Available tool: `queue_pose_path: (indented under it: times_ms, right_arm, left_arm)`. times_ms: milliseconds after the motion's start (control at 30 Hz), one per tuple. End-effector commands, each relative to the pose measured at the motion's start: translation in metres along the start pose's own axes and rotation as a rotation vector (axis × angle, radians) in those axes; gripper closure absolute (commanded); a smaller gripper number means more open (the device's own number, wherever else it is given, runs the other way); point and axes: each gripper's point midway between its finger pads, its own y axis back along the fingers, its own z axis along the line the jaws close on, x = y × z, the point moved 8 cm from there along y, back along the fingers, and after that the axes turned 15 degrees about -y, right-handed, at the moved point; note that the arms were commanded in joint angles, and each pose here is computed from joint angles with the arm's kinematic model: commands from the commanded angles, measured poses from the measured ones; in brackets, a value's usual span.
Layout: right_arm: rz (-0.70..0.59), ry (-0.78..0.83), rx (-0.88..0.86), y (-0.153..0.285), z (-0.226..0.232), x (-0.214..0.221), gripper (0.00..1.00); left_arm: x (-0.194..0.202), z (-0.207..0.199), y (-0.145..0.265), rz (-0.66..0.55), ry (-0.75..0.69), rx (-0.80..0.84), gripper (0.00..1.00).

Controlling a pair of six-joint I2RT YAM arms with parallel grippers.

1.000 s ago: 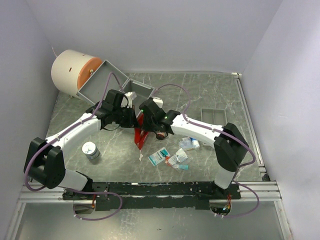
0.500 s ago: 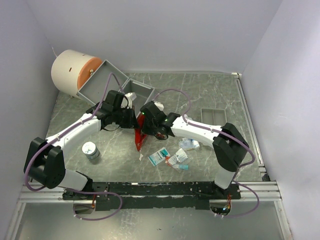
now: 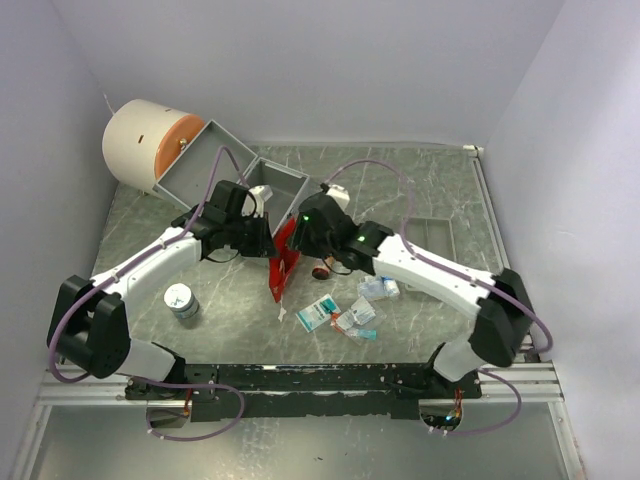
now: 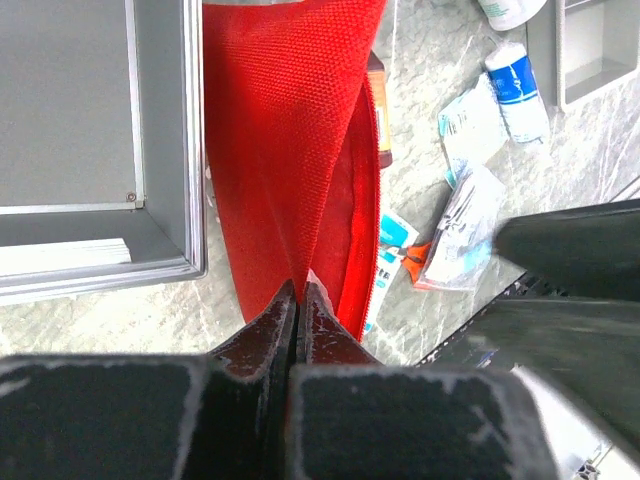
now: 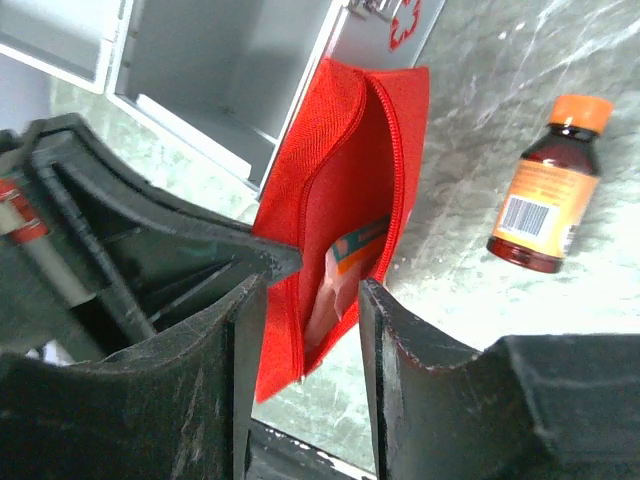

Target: Organize the medicine kit

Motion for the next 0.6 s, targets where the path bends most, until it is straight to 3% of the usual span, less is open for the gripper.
queue_pose_path:
  times_ms: [0,200,333,567]
  right_arm:
    - [-0.119,0.045,0.03,0.027,-0.022,-0.013,0.57]
    - [-0.178,0.065,0.192,0.039,-0.079,-0.007,0.55]
    - [-0.131,0.051,0.234,0.038,-0.106,0.008,0.54]
    - [-0.111,0.026,0.454,0.036,-0.157,0.008,0.42]
  left_arm:
    - [-0.005,-0.008,0.013,-0.047,-0.033,0.005,0.93]
    - [0.001,-0.007,0.025,-0.082,-0.028,-0.045,0.93]
    - [-0.001,-0.009,0.034,-0.119,-0.009,-0.067,0.93]
    - [0.015,-0.01,0.032,-0.173,0.013,-0.029,0.93]
